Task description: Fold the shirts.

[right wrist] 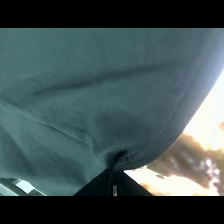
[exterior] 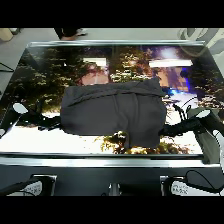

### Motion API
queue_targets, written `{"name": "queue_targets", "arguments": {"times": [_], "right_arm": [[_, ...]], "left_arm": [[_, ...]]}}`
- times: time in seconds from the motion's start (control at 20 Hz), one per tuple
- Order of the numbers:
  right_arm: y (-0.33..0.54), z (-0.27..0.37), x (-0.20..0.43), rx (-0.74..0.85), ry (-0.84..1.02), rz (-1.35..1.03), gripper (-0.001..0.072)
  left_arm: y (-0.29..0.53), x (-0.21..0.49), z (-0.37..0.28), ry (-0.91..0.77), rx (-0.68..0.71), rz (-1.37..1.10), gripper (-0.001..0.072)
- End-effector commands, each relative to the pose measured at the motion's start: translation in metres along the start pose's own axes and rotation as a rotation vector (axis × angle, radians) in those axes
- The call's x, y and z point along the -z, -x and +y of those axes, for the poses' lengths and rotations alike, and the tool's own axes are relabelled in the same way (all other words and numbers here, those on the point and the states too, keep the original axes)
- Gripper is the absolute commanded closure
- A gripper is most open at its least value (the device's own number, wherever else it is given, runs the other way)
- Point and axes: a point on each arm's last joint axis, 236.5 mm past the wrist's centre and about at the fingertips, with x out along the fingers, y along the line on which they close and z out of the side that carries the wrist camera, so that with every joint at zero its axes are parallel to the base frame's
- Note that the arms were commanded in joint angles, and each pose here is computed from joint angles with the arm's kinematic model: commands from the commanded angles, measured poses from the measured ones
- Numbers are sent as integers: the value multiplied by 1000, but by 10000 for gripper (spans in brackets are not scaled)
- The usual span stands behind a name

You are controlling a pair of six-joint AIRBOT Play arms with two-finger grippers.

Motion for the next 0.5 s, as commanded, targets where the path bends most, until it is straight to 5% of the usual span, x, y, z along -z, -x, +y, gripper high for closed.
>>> {"name": "queue_targets", "arguments": {"times": [0.0, 0.15, 0.3, 0.45], "right_arm": [[10, 12, -22, -26, 74, -81, 690], [95, 49, -75, 66, 292, -278, 692], [292, 160, -120, 344, 644, -757, 692], [528, 319, -20, 861, 945, -1421, 691]], "left_arm": [[12, -10, -6, -23, 2, -33, 681], [90, -56, -43, -133, 12, -278, 683], [302, -75, -140, -336, 54, -824, 682], [569, 45, -224, -545, 40, -1616, 682]]}}
